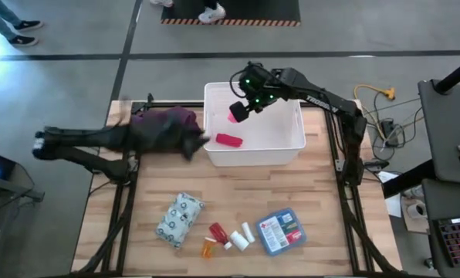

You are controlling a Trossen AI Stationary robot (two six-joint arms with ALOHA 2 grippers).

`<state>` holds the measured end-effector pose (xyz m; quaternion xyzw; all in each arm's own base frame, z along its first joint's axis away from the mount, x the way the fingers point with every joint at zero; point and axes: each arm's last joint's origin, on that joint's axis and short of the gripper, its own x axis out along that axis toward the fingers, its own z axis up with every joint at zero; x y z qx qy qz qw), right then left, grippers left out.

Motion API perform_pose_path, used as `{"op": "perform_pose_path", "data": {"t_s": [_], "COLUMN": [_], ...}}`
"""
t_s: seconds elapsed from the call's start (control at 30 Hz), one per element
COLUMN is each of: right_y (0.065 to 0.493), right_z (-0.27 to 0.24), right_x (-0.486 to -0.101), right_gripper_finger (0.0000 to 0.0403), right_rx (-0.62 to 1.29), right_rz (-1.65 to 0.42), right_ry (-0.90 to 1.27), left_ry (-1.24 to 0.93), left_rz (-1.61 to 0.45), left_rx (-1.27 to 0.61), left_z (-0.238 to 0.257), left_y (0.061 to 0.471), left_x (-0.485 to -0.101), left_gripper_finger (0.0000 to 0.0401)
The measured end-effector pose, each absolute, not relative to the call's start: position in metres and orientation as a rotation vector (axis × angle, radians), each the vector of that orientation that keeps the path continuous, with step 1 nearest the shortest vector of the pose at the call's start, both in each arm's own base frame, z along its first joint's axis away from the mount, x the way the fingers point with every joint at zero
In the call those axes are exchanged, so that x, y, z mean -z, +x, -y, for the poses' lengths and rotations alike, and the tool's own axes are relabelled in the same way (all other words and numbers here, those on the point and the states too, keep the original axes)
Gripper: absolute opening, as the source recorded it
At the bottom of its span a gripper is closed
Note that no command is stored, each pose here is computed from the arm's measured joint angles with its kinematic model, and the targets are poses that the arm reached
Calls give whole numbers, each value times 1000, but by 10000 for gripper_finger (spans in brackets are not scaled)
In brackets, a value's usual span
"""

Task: Pick & place medical supplies in basket/bin
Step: Put the pink bandage into the white bin

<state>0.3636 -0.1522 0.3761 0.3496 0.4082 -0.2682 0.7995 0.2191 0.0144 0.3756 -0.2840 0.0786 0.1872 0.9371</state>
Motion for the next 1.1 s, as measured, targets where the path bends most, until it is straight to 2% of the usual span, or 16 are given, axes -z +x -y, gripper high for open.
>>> {"op": "perform_pose_path", "data": {"t_s": [0.2,0.53,0.73,1.0,1.1], "right_y": [358,361,364,361,363], "right_z": [138,133,126,124,123], "right_x": [-389,-392,-395,-401,-398], "right_gripper_finger": [329,329,329,329,329], "right_rx": [575,622,585,577,567], "right_rz": [-840,-804,-798,-775,-783], "right_ry": [730,696,685,684,704], "left_ry": [-493,-421,-417,-389,-397], "left_rz": [-154,-327,-360,-267,-280], "left_rx": [-315,-259,-299,-322,-351], "left_z": [-64,-71,-81,-89,-96], "left_y": [255,304,307,299,299], "left_x": [-399,-384,-369,-379,-373], "left_gripper_finger": [181,178,178,178,178]}}
